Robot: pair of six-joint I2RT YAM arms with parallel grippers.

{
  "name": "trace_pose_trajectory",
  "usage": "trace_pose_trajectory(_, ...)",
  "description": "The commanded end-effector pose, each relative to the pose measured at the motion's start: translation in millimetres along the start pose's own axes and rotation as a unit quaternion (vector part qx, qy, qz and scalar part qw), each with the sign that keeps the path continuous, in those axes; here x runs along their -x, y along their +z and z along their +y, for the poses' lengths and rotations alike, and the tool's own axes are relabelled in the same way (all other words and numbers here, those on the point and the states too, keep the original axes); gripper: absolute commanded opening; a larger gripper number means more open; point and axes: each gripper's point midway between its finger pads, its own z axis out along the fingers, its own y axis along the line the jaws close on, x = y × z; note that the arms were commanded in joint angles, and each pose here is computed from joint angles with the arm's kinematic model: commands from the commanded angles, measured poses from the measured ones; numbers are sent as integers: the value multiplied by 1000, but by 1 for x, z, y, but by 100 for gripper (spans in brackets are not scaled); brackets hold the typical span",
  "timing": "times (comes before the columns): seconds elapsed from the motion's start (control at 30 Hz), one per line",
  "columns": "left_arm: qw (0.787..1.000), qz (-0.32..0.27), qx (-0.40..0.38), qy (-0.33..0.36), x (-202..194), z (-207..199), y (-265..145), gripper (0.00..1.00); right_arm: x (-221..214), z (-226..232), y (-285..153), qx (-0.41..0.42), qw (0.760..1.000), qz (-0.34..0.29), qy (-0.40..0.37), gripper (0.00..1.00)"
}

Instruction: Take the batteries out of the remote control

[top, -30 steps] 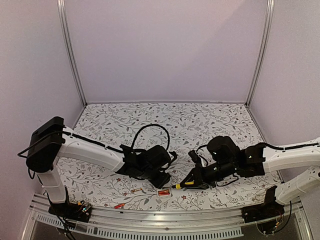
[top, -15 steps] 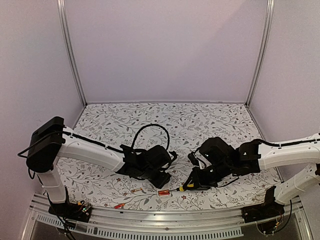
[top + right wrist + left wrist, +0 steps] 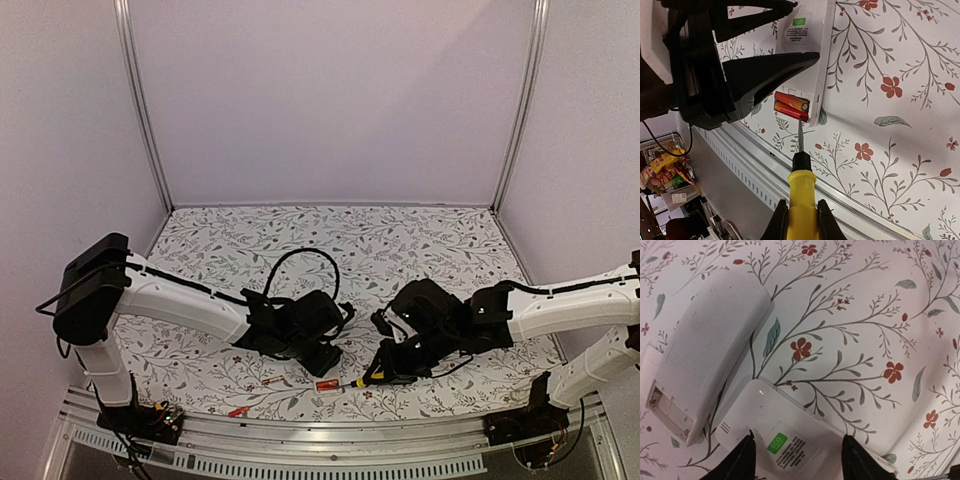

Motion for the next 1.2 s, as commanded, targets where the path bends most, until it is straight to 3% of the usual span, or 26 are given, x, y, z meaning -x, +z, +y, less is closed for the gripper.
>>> trace_pose_trajectory(0.0, 983, 183, 22, 17, -109, 14, 17, 58, 8, -7, 7, -25, 1000, -18, -3, 0)
trace_pose_trajectory(0.67, 983, 181, 22, 14, -106, 14, 16, 58, 19, -13, 1, -70, 996, -52, -3, 0)
trace_pose_trajectory(0.93, 983, 180, 23, 13, -105, 15, 17, 58, 26, -2, -23, -59, 995, -85, -9, 0)
trace_pose_trajectory(1.17, 983, 179, 24, 15, -104, 14, 17, 58, 27, 3, -14, -45, 996, -80, -14, 0)
